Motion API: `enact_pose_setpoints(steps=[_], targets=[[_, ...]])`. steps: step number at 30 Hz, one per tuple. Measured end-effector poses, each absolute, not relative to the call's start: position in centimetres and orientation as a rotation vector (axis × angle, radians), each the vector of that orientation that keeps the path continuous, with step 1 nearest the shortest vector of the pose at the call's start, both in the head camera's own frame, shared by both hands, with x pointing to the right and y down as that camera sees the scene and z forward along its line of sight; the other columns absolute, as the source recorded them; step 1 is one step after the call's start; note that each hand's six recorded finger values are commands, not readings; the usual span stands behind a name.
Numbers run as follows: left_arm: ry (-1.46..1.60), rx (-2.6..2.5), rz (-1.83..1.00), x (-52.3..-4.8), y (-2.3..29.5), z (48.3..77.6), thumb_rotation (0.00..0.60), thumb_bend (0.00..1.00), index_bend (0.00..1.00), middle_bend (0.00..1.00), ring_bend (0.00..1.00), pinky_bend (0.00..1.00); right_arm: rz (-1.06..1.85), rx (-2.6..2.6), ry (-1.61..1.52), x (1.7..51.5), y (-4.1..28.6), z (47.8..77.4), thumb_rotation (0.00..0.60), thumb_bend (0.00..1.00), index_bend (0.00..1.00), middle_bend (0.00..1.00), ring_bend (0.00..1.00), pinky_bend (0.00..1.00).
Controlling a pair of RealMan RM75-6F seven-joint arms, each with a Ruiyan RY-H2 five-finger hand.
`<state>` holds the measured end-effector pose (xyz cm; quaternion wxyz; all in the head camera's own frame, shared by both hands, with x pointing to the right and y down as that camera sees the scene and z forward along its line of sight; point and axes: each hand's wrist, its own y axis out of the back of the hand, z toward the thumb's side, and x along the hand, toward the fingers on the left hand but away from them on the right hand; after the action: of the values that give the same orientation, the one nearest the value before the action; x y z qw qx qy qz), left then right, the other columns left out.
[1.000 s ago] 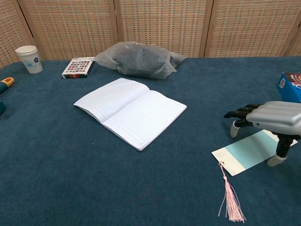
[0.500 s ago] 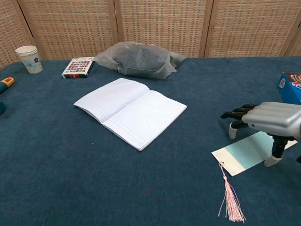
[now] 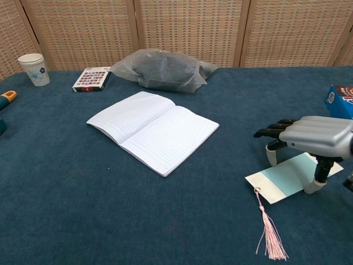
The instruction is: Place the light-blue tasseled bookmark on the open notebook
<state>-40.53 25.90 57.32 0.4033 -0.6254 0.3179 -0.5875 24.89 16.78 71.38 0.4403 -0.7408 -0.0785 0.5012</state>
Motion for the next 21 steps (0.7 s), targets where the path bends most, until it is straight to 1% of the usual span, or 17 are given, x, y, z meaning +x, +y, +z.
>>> enact_pose_setpoints(steps=[9, 17, 21], targets=[[0.809, -1.583, -1.483, -40.6, 25.9, 57.2, 0.6, 0.0, 0.0, 0.0, 0.0, 0.0, 1.232, -1.837, -0.196, 24.4, 16.7, 71.2, 0.6, 0.2, 0.57, 0.11, 0.01, 0.11], [0.816, -1.593, -1.484, -40.7, 25.8, 57.2, 0.6, 0.0, 0.0, 0.0, 0.0, 0.0, 1.201, -1.803, -0.218, 23.5, 15.1, 70.0, 0.6, 0.2, 0.57, 0.11, 0.01, 0.11], [0.83, -1.602, -1.486, -40.9, 25.7, 57.2, 0.6, 0.0, 0.0, 0.0, 0.0, 0.0, 1.168, -1.786, -0.222, 22.1, 13.9, 69.1, 0.6, 0.2, 0.57, 0.11, 0.01, 0.11]])
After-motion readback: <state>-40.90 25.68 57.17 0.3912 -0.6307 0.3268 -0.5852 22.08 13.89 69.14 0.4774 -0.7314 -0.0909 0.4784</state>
